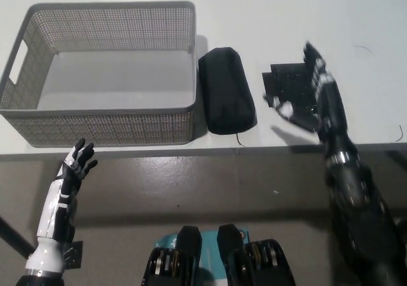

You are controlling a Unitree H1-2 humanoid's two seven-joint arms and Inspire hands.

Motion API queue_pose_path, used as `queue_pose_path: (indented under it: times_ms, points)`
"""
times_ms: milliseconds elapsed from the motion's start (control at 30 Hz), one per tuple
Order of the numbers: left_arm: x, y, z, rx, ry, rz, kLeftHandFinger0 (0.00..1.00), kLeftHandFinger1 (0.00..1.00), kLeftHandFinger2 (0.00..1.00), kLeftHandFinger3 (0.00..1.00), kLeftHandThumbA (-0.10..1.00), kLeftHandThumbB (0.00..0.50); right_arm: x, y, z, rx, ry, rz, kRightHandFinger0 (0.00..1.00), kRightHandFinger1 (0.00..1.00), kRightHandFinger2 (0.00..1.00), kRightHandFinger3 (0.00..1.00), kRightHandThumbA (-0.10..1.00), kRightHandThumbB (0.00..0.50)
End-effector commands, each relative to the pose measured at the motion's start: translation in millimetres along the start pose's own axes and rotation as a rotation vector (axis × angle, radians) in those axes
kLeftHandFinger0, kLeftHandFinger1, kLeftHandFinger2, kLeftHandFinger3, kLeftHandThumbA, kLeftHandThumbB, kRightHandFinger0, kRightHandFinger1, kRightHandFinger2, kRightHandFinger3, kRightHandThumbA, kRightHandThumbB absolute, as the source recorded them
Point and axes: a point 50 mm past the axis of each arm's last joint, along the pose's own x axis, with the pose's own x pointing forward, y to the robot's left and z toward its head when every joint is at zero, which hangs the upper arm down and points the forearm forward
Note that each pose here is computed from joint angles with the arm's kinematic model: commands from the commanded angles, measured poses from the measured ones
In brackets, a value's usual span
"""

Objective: Use the right hand to push the pencil case on the right hand side to the container on the left side

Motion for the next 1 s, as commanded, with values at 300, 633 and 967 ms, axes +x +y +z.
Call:
queue_pose_path:
  times_ms: [300,633,967]
  points:
    - [27,11,24,0.049,-0.105,-0.033,1.0,1.0,1.0,1.0,1.0,0.08,-104,-32,8,0.142,-0.102,-0.015,1.0,1.0,1.0,1.0,1.0,0.158]
    - [21,16,24,0.033,-0.105,-0.04,1.0,1.0,1.0,1.0,1.0,0.068,-114,-29,-6,0.196,-0.05,0.022,1.0,1.0,1.0,1.0,1.0,0.171]
    - [1,16,25,0.022,-0.097,-0.046,1.0,1.0,1.0,1.0,1.0,0.03,-114,-27,-3,0.223,-0.038,0.041,1.0,1.0,1.0,1.0,1.0,0.152]
